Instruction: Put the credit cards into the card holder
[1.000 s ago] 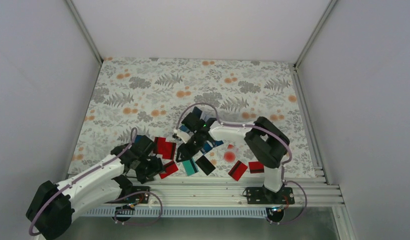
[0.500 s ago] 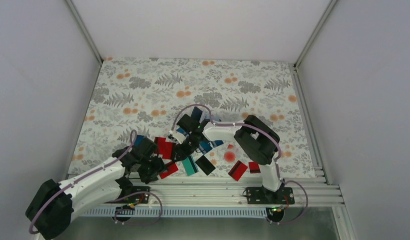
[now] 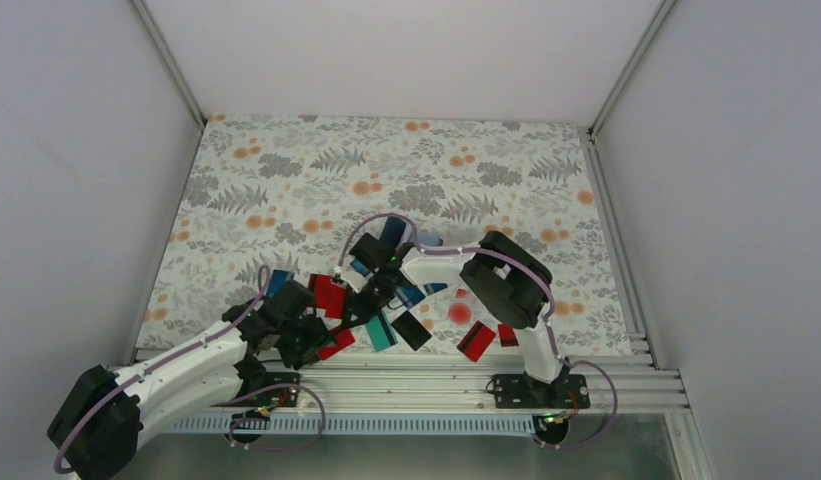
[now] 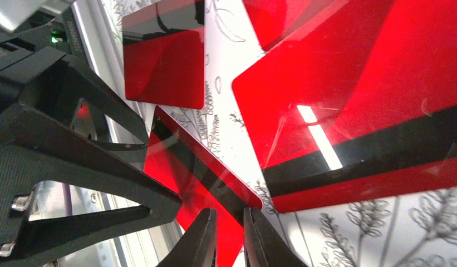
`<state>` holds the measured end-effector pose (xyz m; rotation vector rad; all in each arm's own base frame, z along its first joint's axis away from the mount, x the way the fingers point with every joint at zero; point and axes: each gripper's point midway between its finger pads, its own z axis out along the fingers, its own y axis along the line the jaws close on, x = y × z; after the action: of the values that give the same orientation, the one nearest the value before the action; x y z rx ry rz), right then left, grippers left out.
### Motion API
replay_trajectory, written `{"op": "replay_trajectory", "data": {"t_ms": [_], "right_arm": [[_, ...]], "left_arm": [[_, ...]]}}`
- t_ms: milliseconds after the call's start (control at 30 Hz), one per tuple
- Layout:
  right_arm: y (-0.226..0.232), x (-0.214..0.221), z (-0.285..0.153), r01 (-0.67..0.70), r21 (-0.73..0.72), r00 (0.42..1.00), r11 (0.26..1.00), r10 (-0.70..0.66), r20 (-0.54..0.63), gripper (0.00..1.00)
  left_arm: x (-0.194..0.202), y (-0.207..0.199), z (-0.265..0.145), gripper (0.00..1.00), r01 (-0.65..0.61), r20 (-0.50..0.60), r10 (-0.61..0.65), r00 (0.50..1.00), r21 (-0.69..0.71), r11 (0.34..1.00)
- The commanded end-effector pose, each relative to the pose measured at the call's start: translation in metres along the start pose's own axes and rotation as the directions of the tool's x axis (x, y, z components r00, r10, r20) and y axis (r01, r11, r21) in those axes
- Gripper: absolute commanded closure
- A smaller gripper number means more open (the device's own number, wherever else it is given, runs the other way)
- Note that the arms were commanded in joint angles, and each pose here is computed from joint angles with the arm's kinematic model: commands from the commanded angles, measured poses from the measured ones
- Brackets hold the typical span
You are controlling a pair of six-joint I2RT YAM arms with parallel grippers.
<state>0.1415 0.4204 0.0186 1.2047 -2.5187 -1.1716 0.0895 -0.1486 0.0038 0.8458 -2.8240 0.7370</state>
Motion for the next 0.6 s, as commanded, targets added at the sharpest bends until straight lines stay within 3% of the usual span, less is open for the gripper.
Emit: {"op": "replay_trajectory", "data": {"t_ms": [0, 367, 567], "right_arm": [[-0.014, 0.021, 0.021, -0.025, 0.034, 0.997, 0.999, 0.027, -0.075, 0.86], [-0.019, 0.028, 0.027, -0.039, 0.044, 0.994, 0.998, 0.043, -0.098, 0.88], [-0.022, 0.027, 0.026, -0.045, 0.063, 0.994, 0.997, 0.051, -0.094, 0.89]], "left_arm": [[-0.006, -0.01, 0.005, 0.43, -0.02, 0.033, 0.018, 0.999, 0.07, 0.997], [-0.01, -0.025, -0.006, 0.63, -0.041, 0.078, 0.031, 0.996, 0.132, 0.99], [-0.011, -0.035, -0.02, 0.68, -0.045, 0.113, 0.026, 0.993, 0.172, 0.984]]}}
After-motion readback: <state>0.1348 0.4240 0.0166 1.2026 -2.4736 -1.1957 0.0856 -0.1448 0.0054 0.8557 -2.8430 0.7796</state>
